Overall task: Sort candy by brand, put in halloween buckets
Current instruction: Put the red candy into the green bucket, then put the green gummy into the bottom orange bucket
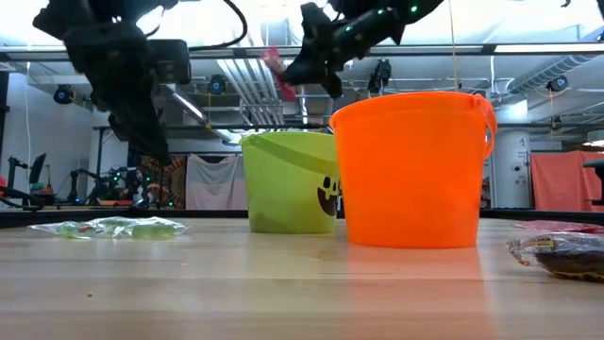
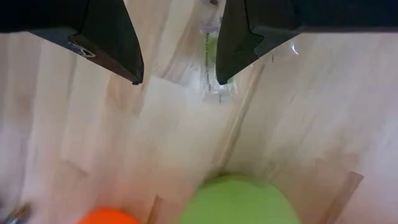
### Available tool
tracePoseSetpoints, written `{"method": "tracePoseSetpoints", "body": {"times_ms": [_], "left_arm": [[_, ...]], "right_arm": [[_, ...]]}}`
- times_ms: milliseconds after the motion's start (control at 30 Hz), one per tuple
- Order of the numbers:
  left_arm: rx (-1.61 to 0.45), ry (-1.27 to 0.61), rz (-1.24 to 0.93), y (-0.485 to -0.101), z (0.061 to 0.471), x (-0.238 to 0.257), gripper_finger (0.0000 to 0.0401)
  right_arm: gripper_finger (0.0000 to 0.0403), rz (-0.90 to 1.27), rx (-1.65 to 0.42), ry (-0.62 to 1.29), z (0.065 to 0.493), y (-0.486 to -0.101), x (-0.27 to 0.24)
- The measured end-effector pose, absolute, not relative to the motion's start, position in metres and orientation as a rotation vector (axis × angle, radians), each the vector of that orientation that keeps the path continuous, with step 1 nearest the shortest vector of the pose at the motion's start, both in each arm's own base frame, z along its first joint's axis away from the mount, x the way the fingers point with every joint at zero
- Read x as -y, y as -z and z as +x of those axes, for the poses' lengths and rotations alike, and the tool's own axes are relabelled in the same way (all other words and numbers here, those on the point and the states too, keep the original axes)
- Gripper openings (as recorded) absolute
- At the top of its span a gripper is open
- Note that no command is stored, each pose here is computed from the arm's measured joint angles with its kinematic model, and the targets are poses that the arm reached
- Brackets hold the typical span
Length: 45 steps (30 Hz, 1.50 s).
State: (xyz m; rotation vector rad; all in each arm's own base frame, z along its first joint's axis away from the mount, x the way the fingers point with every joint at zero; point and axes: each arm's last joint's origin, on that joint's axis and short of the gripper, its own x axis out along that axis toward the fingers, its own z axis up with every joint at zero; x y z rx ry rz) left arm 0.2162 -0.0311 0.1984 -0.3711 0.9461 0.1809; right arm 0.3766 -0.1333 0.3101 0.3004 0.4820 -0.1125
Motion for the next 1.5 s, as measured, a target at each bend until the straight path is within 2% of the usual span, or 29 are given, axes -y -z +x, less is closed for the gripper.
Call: {"method": "tracePoseSetpoints", "body": {"times_ms": [167,267,400,533,600,733,1000,1133,1267,1500], "left_arm": [[-0.954,-0.174,-0.352,-0.182,0.212,0.029,0.0184],[-0.968,-0.169,-0.365,-0.175,0.209,0.029,0.0184],[-0.964,-0.168,-0.366,-0.169,0.207,0.028,0.0184],[-0.949,-0.171,-0.341,-0.168,0.207,0.021,0.018],[-0.931,-0.167,-0.326,-0.169,0.208,0.019,0.0175],[-0.914,-0.164,-0.32,-0.167,0.21,0.015,0.0164],[-0.915,-0.159,-0.337,-0.166,0.209,0.015,0.0159],[-0.936,-0.151,-0.374,-0.162,0.206,0.016,0.0159],[-0.953,-0.142,-0.386,-0.157,0.203,0.016,0.0159],[-0.976,-0.13,-0.357,-0.15,0.198,0.016,0.0153]], "right_arm": [[0.0019,0.342,-0.515,0.246,0.384,-0.296,0.149],[0.0019,0.388,-0.519,0.255,0.381,-0.294,0.158],[0.0019,0.424,-0.547,-0.017,0.377,-0.29,0.156],[0.0019,0.566,-0.642,-0.327,0.369,-0.282,0.143],[0.0019,0.612,-0.715,-0.382,0.366,-0.273,0.137],[0.0033,0.625,-0.812,-0.316,0.364,-0.258,0.132],[0.0124,0.639,-0.804,-0.308,0.365,-0.261,0.133],[0.0156,0.636,-0.803,-0.309,0.365,-0.261,0.133],[0.0169,0.617,-0.79,-0.292,0.365,-0.263,0.133],[0.0168,0.59,-0.781,-0.261,0.365,-0.264,0.135]]}}
